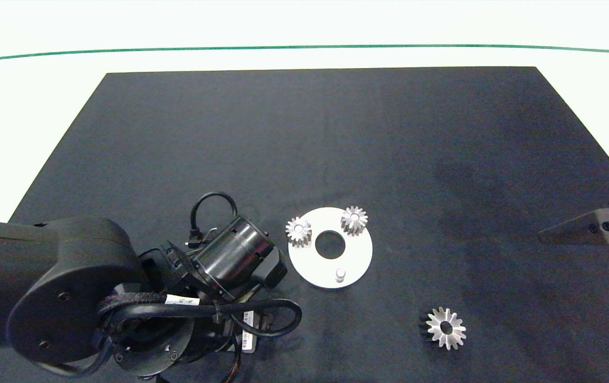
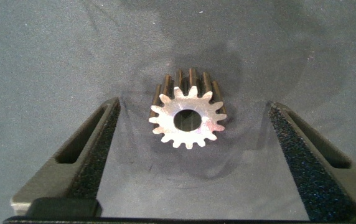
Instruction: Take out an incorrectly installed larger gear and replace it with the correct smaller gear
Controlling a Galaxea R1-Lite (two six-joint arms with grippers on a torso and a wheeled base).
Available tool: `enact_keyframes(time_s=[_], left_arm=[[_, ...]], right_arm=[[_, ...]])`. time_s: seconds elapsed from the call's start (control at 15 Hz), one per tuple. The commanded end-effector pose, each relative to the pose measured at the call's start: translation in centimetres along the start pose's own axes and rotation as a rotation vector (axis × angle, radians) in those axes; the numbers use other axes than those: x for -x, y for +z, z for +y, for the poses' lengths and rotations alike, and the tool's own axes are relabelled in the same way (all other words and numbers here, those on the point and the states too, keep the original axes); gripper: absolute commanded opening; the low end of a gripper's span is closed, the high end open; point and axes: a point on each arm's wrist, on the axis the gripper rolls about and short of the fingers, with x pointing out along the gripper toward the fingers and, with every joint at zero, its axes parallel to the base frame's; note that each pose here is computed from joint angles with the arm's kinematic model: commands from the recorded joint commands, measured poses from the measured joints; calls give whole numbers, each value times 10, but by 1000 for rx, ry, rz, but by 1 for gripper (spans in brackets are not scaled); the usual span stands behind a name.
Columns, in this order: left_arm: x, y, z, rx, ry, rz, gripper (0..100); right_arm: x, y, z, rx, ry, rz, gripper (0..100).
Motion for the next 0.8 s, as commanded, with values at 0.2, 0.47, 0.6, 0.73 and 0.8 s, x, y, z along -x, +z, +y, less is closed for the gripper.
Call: enact_keyframes(time_s=[0.2, 0.47, 0.6, 0.73, 0.8], left_arm=[[0, 0, 0, 3, 5, 1, 87], [0, 0, 1, 3, 4, 0, 80], [0, 0, 1, 1, 8, -1, 75], [-1, -1, 1, -8, 11, 1, 71], [-1, -1, 1, -9, 12, 2, 69]], right_arm=[[-7, -3, 0, 21, -7, -11, 100], [-5, -3, -1, 18, -7, -20, 100], [-4, -3, -1, 18, -6, -21, 100], [-4, -3, -1, 18, -6, -24, 100], [-4, -3, -1, 17, -7, -25, 100]])
